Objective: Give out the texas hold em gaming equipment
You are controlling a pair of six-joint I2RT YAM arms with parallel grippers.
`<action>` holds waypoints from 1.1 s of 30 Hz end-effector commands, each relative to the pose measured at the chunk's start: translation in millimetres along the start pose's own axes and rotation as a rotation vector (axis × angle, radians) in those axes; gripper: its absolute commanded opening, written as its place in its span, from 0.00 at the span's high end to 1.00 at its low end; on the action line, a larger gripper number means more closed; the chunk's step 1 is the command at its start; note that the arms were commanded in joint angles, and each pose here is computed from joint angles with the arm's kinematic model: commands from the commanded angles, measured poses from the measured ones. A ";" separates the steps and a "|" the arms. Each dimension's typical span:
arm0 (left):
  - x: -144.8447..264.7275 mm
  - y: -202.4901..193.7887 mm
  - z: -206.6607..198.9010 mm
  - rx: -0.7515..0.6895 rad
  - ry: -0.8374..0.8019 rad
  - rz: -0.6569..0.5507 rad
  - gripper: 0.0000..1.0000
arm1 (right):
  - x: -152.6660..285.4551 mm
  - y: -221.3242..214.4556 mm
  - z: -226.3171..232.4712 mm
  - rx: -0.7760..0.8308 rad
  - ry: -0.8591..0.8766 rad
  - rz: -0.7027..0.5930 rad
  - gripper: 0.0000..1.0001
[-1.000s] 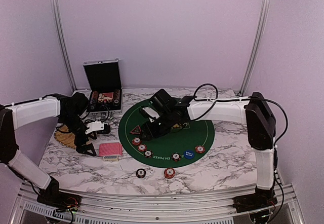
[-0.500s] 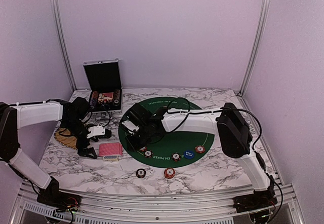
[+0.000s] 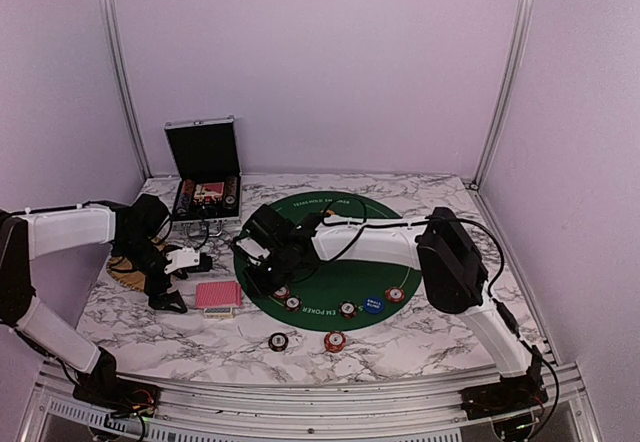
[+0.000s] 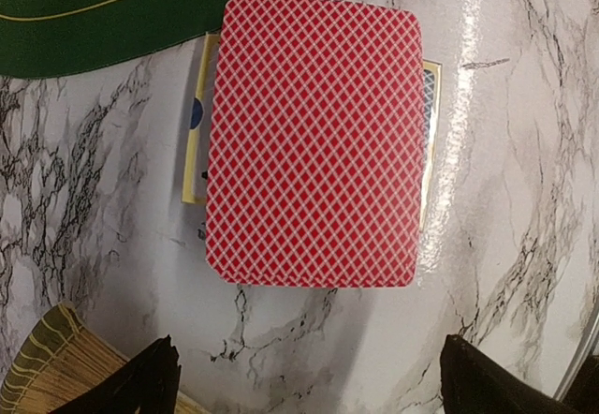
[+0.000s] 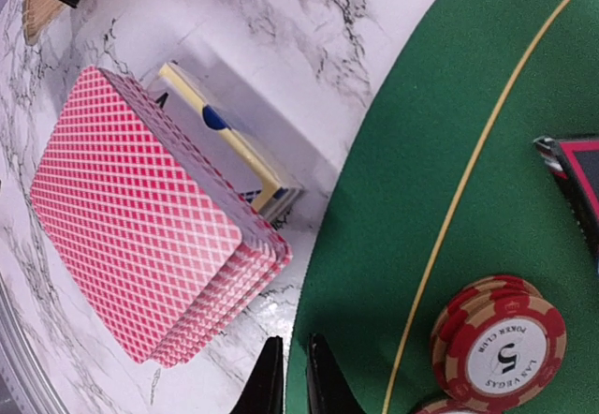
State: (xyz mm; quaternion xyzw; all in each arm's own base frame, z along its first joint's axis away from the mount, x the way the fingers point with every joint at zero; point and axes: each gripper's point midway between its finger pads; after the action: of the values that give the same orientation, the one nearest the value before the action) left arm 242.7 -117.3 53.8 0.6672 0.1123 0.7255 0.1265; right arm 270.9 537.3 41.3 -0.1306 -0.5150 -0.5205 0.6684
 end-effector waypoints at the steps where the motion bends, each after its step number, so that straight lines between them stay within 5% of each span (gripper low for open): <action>1: 3.1 2.1 -2.4 0.000 0.015 -0.028 0.01 | -11.1 -2.7 0.3 0.016 -0.003 0.024 0.91; 33: 1.7 -2.1 -4.3 0.019 0.014 -0.053 0.01 | -31.5 -4.1 21.2 0.064 0.021 0.044 0.93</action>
State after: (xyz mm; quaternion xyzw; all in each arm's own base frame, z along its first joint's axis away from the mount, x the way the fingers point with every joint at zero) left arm 243.6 -111.4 54.6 0.6568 0.1319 0.7321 0.1237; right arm 269.4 564.2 29.0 -0.1141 -0.5207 -0.5057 0.6783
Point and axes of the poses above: each gripper's point midway between its finger pads, its own x axis back along the fingers, its own z axis along the line the jaws close on, y = z × x, and after that the axes turned 14 degrees about -x, right-handed
